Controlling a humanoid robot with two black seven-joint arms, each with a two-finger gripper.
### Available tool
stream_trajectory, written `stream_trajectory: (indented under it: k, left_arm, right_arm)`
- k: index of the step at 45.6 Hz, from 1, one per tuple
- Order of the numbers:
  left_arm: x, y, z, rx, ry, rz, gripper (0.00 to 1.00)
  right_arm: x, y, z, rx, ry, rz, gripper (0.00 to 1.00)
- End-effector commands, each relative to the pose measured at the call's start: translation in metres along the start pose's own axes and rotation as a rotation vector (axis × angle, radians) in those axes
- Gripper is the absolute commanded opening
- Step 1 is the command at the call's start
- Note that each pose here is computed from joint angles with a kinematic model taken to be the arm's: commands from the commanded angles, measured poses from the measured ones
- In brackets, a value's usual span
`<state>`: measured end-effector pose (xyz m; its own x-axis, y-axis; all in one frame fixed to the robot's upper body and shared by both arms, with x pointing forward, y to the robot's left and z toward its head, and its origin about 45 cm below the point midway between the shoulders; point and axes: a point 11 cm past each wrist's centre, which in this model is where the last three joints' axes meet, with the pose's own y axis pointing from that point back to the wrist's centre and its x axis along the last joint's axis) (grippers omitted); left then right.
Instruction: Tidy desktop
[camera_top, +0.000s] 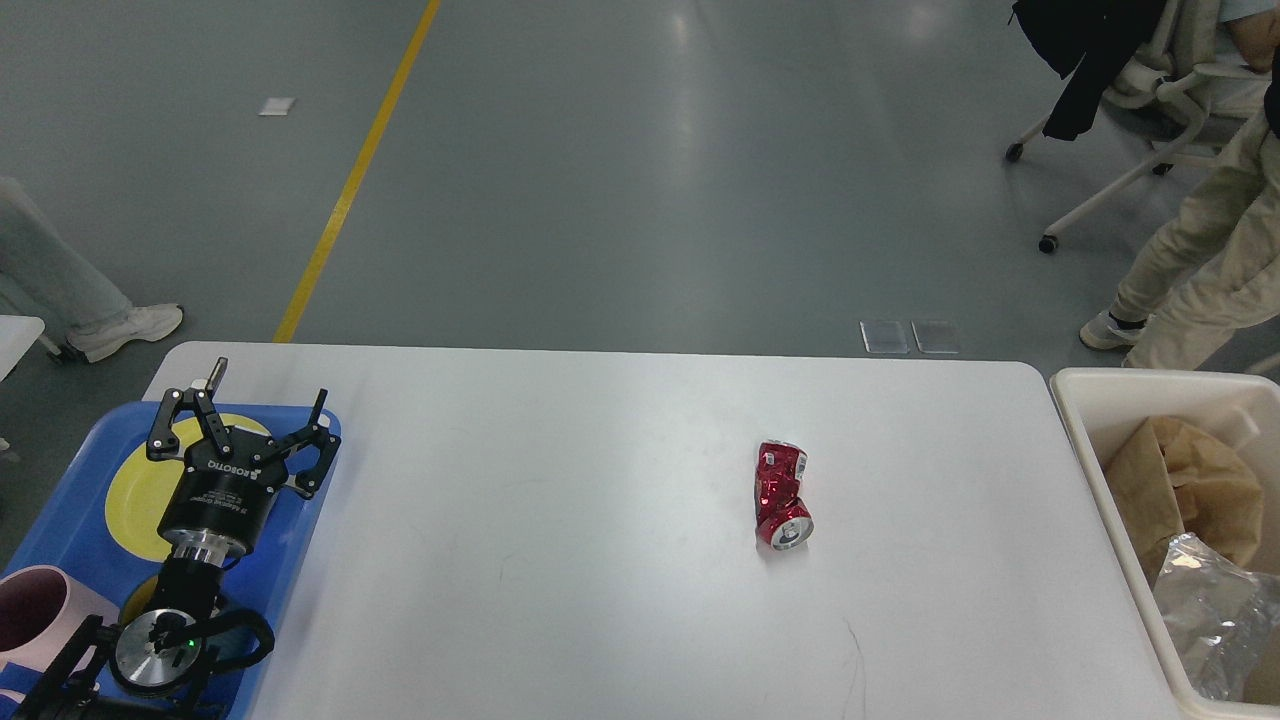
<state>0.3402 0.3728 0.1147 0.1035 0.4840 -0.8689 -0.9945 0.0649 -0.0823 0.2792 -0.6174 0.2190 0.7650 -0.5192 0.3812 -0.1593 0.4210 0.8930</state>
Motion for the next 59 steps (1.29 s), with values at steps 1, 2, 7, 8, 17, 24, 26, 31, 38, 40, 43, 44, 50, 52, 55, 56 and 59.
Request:
stream_trajectory:
  k: [1, 2, 7, 8, 17, 24, 26, 31, 38, 40, 43, 44, 50, 52, 55, 56, 59]
  left_arm:
    - [0.000, 0.000, 0.000, 0.000, 0.000, -0.001, 0.97]
    - [0.000, 0.000, 0.000, 0.000, 0.000, -0.001, 0.97]
    - [-0.001, 0.000, 0.000, 0.001, -0.001, -0.003, 0.97]
    - [0.000, 0.000, 0.000, 0.001, -0.001, -0.001, 0.97]
    - [0.000, 0.000, 0.000, 0.001, -0.001, -0.001, 0.97]
    - [0.000, 0.000, 0.000, 0.001, -0.001, -0.001, 0.97]
    - [0.000, 0.000, 0.000, 0.001, -0.001, -0.001, 0.97]
    - [-0.001, 0.000, 0.000, 0.000, 0.000, -0.003, 0.97]
    - [0.000, 0.000, 0.000, 0.000, 0.000, -0.001, 0.97]
    - [-0.001, 0.000, 0.000, 0.001, -0.001, -0.003, 0.96]
    - [0.000, 0.000, 0.000, 0.000, 0.000, -0.001, 0.97]
    - [0.000, 0.000, 0.000, 0.000, 0.000, -0.001, 0.97]
    - [0.000, 0.000, 0.000, 0.000, 0.000, -0.001, 0.97]
    - [0.000, 0.000, 0.000, 0.001, -0.001, -0.001, 0.97]
    - [0.000, 0.000, 0.000, 0.001, -0.001, -0.001, 0.97]
    - [0.000, 0.000, 0.000, 0.000, 0.000, -0.001, 0.97]
    - [0.000, 0.000, 0.000, 0.001, -0.001, -0.001, 0.97]
  right_arm:
    - [-0.021, -0.050, 0.009, -0.038, -0.001, 0.069, 0.00]
    - [-0.030, -0.062, 0.004, -0.039, 0.014, 0.076, 0.00]
    - [-0.062, -0.100, -0.004, -0.060, 0.074, 0.164, 0.00]
    - [-0.067, -0.105, -0.008, -0.057, 0.084, 0.183, 0.00]
    - [-0.130, -0.142, -0.029, -0.055, 0.175, 0.267, 0.00]
    - [-0.139, -0.146, -0.035, -0.052, 0.174, 0.283, 0.00]
    - [-0.142, -0.147, -0.033, -0.055, 0.170, 0.278, 0.00]
    - [-0.142, -0.147, -0.034, -0.052, 0.161, 0.282, 0.00]
    - [-0.136, -0.145, -0.036, -0.042, 0.161, 0.334, 0.99]
    - [-0.137, -0.145, -0.040, -0.034, 0.163, 0.345, 1.00]
    - [-0.139, -0.146, -0.045, -0.024, 0.162, 0.364, 1.00]
    - [-0.139, -0.146, -0.045, -0.024, 0.162, 0.363, 1.00]
    - [-0.138, -0.146, -0.046, -0.022, 0.167, 0.370, 1.00]
    - [-0.137, -0.145, -0.045, -0.024, 0.166, 0.373, 1.00]
    - [-0.135, -0.145, -0.045, -0.020, 0.163, 0.373, 1.00]
    - [-0.133, -0.144, -0.045, -0.018, 0.160, 0.376, 1.00]
    - [-0.130, -0.143, -0.047, -0.015, 0.154, 0.380, 1.00]
